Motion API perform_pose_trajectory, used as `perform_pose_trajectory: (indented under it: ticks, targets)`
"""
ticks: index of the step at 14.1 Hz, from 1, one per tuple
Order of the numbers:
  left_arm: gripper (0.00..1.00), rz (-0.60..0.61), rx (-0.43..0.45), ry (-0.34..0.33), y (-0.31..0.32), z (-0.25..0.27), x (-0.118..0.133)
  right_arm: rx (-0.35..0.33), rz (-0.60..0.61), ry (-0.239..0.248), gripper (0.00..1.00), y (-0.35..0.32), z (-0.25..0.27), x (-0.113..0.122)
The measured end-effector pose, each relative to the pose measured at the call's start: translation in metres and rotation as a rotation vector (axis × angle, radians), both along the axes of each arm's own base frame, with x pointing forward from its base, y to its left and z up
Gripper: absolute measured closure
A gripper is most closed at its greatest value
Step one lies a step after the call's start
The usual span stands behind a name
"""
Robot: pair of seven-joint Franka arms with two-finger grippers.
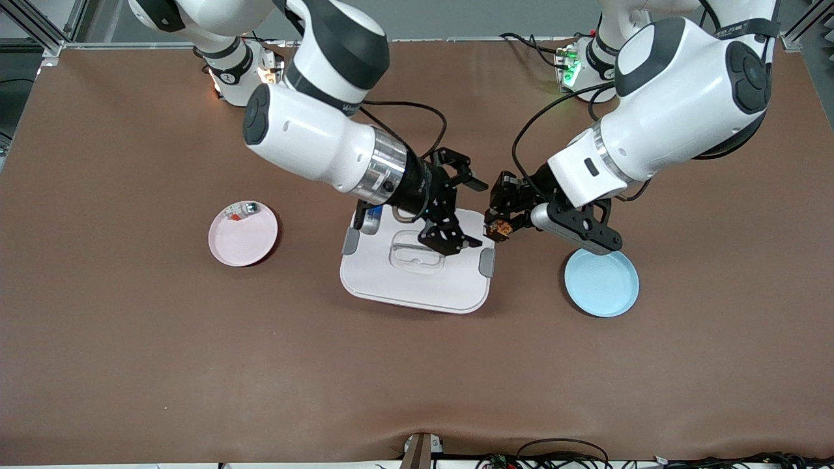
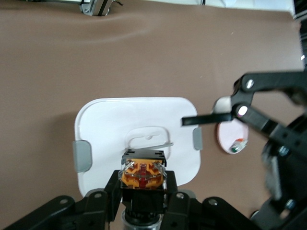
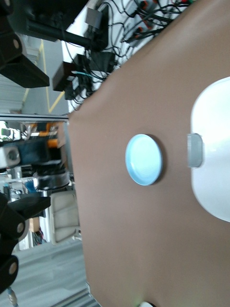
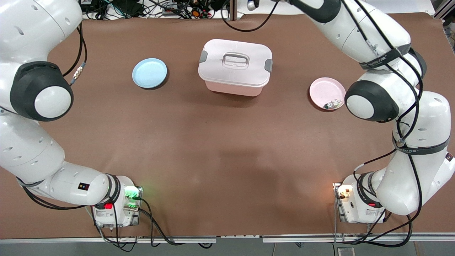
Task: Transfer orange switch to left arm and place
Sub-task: 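Grasp the switch with the left gripper while the right gripper releases, then carry the switch to the blue plate while the right gripper withdraws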
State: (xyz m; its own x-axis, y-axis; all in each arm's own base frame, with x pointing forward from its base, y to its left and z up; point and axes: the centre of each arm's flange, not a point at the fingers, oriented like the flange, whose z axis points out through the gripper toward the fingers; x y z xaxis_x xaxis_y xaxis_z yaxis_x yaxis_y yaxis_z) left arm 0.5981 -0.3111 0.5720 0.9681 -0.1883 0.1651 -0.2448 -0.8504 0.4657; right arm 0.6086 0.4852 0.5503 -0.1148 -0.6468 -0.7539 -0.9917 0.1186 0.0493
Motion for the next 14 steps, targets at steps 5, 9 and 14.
perform_pose_trajectory:
  ticks: [5,9,14]
  targets:
    - [0.59,-0.182,0.148,-0.016,0.012,-0.017,-0.005,-0.092,0.208,0.03,0.0,-0.058,-0.011,0.02]
    - [0.59,-0.39,0.278,0.005,0.049,-0.039,-0.003,-0.124,0.374,-0.008,0.0,-0.1,-0.002,0.024]
    - [0.59,-0.65,0.432,-0.002,0.097,-0.073,0.005,-0.252,0.695,-0.14,0.0,-0.159,-0.003,0.023]
